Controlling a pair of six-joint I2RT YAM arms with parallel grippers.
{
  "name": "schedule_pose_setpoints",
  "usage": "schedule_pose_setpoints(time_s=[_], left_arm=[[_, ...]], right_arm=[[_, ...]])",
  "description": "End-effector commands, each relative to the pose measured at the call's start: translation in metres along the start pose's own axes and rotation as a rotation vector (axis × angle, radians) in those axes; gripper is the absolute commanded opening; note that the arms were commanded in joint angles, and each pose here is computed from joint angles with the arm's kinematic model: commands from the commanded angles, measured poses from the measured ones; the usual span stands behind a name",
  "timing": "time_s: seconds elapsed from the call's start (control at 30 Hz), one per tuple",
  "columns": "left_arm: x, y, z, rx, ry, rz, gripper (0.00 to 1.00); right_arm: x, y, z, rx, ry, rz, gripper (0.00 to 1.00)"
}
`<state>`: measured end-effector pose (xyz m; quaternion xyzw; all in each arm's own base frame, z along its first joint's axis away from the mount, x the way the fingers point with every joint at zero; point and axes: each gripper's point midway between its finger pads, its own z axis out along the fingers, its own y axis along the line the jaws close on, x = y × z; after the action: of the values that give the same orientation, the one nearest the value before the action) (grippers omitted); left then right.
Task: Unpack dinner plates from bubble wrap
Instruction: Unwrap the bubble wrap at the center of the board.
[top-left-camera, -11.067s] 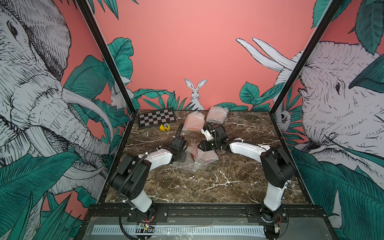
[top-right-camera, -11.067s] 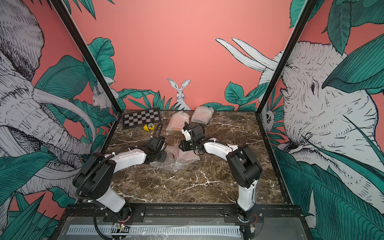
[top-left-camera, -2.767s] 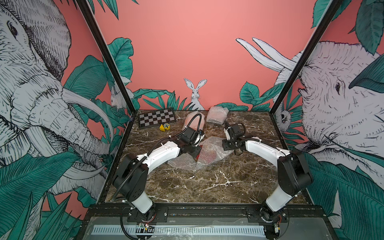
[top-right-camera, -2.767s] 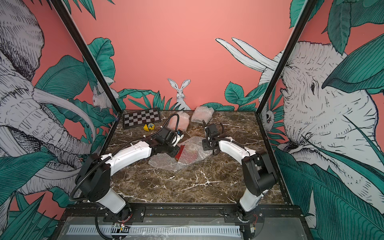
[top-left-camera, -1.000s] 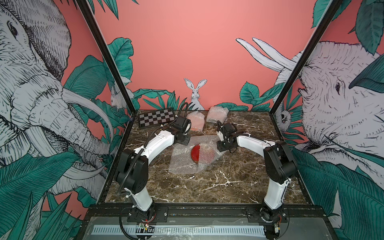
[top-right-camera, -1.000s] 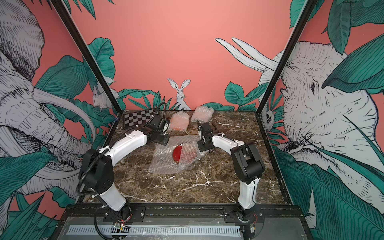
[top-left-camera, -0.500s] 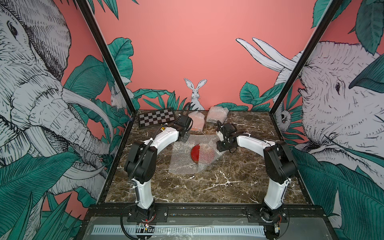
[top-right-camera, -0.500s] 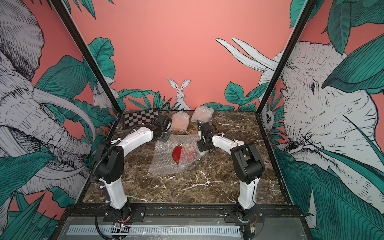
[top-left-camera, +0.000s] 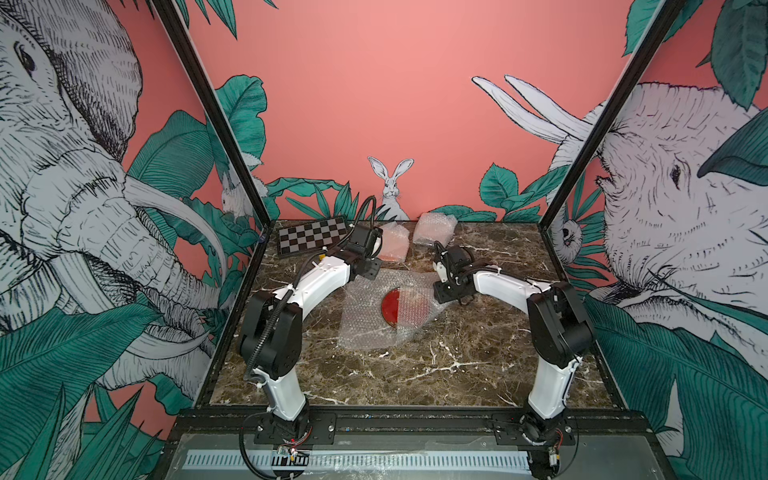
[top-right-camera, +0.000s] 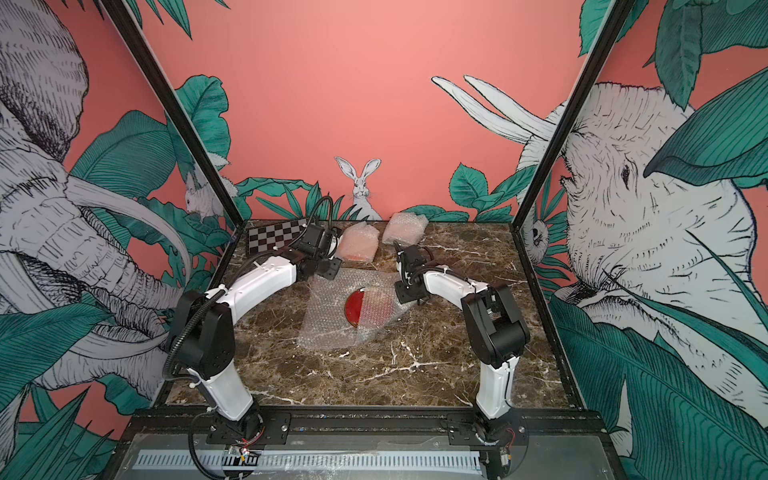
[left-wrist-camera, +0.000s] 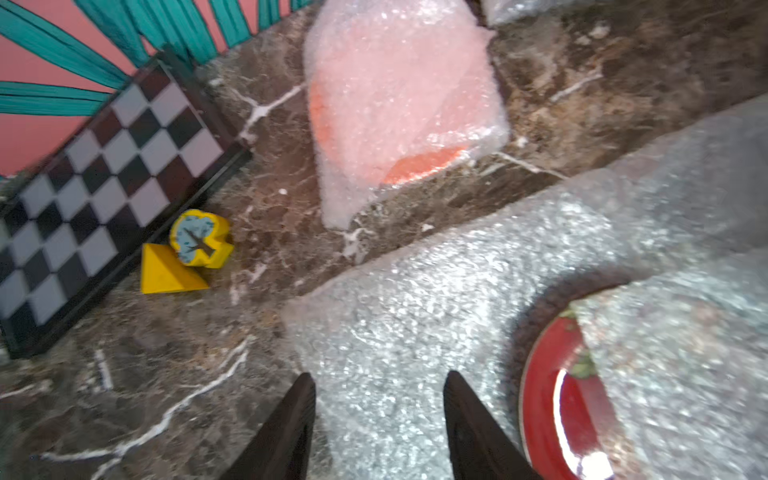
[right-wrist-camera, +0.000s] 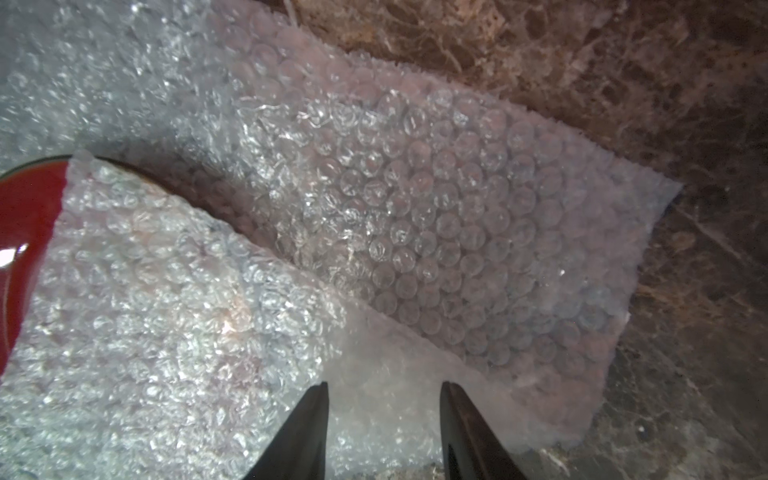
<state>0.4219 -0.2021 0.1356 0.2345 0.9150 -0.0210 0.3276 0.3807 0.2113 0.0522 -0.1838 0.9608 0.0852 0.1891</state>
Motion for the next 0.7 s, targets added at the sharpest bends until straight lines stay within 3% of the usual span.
schedule_pose_setpoints(time_s=[0.0,0.27,0.67], left_arm=[[0.016,-0.025,0.008,0.15,0.016,-0.071,0.5],[0.05,-0.018,0.042,0.131,0.124,-0.146,0.46],[0.081,-0.008,0.061,0.056,0.218,-0.176,0.43]], right_arm=[[0.002,-0.001,-0.001,0.013,0.0,0.001,0.46],[0.003,-0.001,-0.004,0.014,-0.004,-0.001,0.46],[-0.002,-0.001,-0.018,0.015,-0.032,-0.007,0.47]])
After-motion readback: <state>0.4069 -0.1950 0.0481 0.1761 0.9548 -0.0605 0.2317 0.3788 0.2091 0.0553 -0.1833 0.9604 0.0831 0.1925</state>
